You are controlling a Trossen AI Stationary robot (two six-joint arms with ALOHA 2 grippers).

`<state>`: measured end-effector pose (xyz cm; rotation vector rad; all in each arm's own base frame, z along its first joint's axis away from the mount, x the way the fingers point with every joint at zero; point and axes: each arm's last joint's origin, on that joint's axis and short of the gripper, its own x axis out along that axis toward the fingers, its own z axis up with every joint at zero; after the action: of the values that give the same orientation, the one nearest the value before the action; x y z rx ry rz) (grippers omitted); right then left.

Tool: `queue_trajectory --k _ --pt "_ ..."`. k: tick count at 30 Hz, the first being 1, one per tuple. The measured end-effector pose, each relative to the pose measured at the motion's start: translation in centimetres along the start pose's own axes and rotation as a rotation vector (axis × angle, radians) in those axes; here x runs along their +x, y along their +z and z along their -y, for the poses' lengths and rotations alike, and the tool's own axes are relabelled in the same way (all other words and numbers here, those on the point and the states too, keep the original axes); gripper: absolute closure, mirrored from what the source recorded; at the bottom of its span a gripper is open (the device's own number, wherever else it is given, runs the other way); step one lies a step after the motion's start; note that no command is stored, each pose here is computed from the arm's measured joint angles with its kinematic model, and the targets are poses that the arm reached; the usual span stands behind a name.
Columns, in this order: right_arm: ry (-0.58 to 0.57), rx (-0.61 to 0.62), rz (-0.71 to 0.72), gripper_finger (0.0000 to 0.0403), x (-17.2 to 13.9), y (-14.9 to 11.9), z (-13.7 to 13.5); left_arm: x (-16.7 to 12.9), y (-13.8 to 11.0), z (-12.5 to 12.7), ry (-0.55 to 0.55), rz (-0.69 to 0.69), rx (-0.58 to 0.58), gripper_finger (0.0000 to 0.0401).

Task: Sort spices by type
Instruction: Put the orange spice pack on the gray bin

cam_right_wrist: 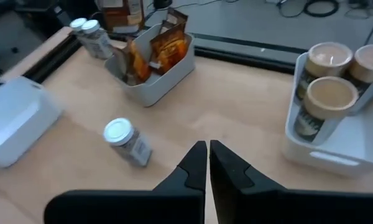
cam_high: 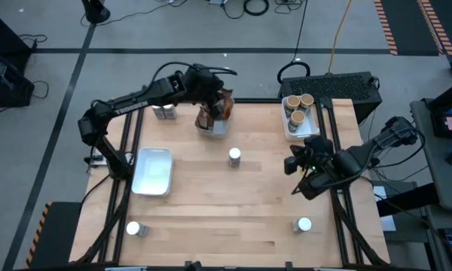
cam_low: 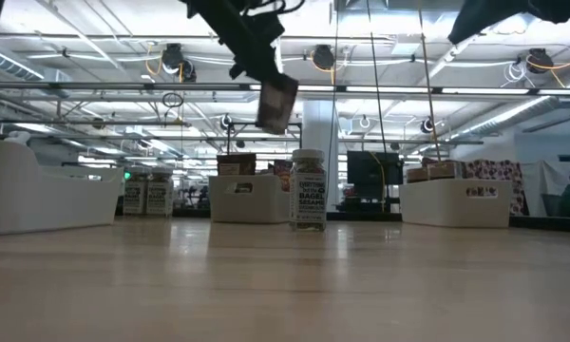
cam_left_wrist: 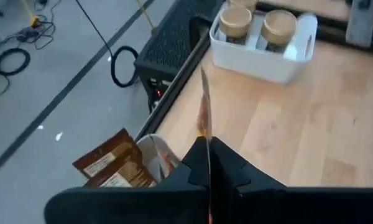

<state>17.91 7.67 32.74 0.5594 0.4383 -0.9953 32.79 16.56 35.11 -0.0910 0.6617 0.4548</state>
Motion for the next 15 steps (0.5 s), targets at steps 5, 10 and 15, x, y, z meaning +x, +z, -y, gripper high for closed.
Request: queue_trajectory --k 5,10,15 --pt "-0.044 -0.073 0.011 0.0403 0.9 0.7 0.1 1.8 -1.6 0.1 0.000 -0.008 -0.117 0.0401" --pt "-0.056 -0.147 0.001 0.0403 1.0 1.9 1.0 3.4 -3.5 0.3 0.004 -0.011 -0.212 0.0401" --pt "-0.042 -0.253 -0.027 0.0403 0.6 3.8 2.8 4.2 -4.2 0.3 0.058 0.047 -0.262 0.0401"
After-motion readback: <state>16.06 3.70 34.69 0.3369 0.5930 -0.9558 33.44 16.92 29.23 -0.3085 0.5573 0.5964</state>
